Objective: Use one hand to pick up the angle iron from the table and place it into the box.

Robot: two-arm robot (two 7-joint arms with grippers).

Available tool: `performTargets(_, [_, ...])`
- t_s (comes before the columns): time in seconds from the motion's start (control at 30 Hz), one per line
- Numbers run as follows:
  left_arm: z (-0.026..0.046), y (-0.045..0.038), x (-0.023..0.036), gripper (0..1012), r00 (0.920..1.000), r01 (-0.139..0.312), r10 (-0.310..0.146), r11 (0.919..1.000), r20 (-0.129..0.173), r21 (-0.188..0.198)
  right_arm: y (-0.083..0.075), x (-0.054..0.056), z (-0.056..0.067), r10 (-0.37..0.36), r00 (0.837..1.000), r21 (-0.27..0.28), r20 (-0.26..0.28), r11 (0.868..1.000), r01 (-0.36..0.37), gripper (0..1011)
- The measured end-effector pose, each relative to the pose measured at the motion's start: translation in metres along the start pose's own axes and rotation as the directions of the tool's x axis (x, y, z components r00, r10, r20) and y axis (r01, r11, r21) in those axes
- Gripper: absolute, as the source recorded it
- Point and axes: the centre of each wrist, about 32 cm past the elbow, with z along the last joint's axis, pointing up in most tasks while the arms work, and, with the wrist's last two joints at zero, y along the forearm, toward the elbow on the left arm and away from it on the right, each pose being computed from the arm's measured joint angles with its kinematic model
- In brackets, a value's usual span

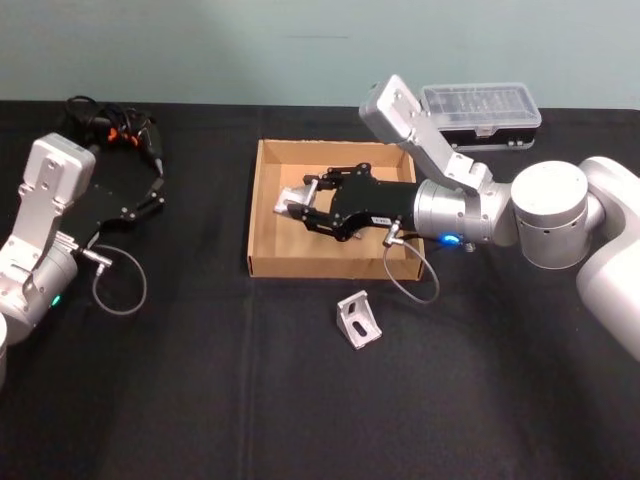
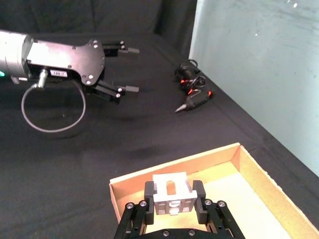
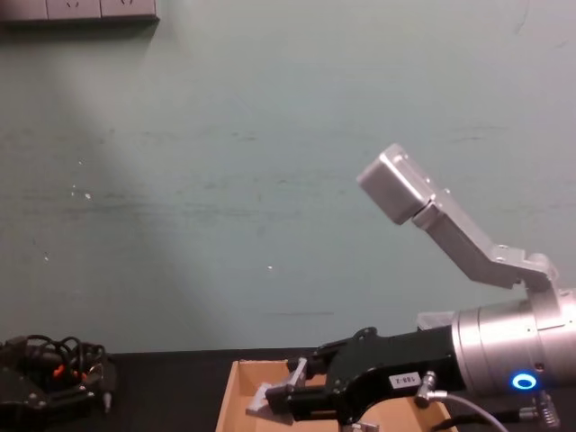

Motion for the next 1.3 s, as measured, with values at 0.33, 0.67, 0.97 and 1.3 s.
performTargets(0.33, [0.0000, 0.0000, 0.0000, 1000, 1.0000, 0.000, 0.000, 1.0000, 0.000, 0.000, 0.006, 0.000, 0.000, 0.024, 0.999, -0.053, 0.023, 0.998, -0.023, 456])
performTargets(0.67, [0.0000, 0.0000, 0.0000, 1000, 1.0000, 0.000, 0.000, 1.0000, 0.000, 0.000, 0.006, -0.001, -0.001, 0.030, 0.999, -0.075, 0.028, 0.997, -0.028, 626])
performTargets(0.97, [0.0000, 0.0000, 0.0000, 1000, 1.0000, 0.000, 0.000, 1.0000, 0.000, 0.000, 0.002, -0.002, -0.001, 0.010, 1.000, -0.064, 0.028, 0.998, -0.008, 890])
performTargets(1.3, [0.0000, 0.0000, 0.0000, 1000, 1.0000, 0.000, 0.000, 1.0000, 0.000, 0.000, -0.030, -0.009, 0.009, -0.115, 0.993, 0.050, 0.017, 0.992, 0.114, 1004])
